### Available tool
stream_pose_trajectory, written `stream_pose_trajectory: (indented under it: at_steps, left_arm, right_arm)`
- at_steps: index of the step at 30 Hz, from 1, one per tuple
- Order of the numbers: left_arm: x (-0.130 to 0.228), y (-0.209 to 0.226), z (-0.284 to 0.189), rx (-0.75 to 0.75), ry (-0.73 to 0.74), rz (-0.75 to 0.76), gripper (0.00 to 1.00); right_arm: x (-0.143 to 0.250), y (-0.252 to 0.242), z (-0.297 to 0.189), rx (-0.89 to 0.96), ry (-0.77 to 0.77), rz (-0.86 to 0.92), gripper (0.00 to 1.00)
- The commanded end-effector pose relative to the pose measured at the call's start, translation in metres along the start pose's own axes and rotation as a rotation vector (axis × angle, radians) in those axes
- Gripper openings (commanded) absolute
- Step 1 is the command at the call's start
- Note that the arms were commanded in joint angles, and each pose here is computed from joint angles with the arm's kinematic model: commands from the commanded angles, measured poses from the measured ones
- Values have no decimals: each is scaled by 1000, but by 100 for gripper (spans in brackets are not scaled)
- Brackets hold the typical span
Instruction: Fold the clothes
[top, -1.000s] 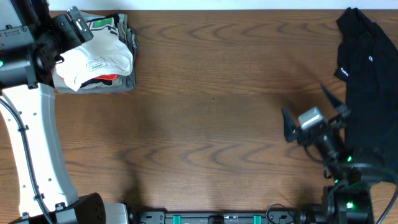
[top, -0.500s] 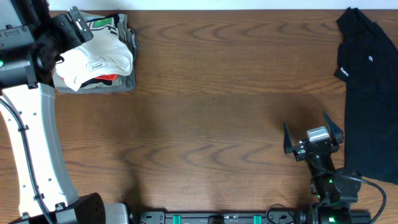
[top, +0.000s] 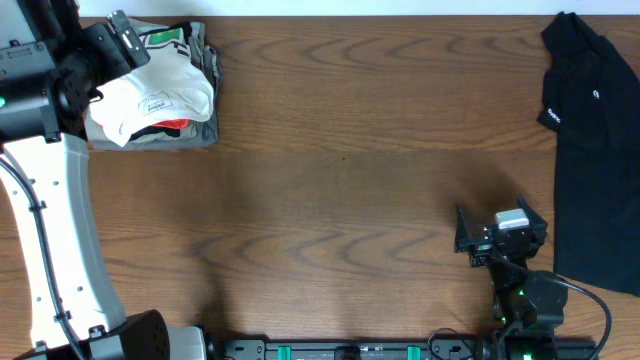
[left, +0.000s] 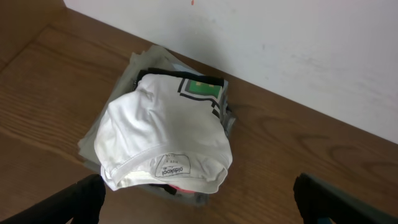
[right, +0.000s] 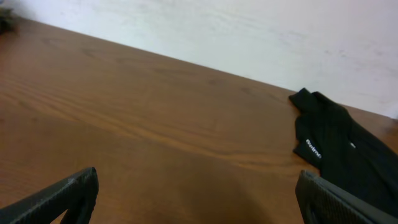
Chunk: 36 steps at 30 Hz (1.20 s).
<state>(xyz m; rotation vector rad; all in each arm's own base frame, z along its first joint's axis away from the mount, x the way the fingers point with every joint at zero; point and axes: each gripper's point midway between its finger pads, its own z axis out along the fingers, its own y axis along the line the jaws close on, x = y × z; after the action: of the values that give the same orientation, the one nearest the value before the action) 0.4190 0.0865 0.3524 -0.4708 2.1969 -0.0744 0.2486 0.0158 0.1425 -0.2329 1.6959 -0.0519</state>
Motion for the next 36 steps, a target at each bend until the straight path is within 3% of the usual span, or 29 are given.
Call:
stream_pose_trajectory:
  at_steps: [1,6,36]
  left_arm:
    - [-3,-1,-3,3,-10,5,98]
    - [-3,-1,-3,3,-10,5,98]
    - [-3,0,-3,2,-9,5,98]
  right_arm:
    - [-2,-1,-1,12,-11,13,99]
    - [-18,-6,-6,34,-83,6,99]
    - [-15,-6,-5,32,-72,8,99]
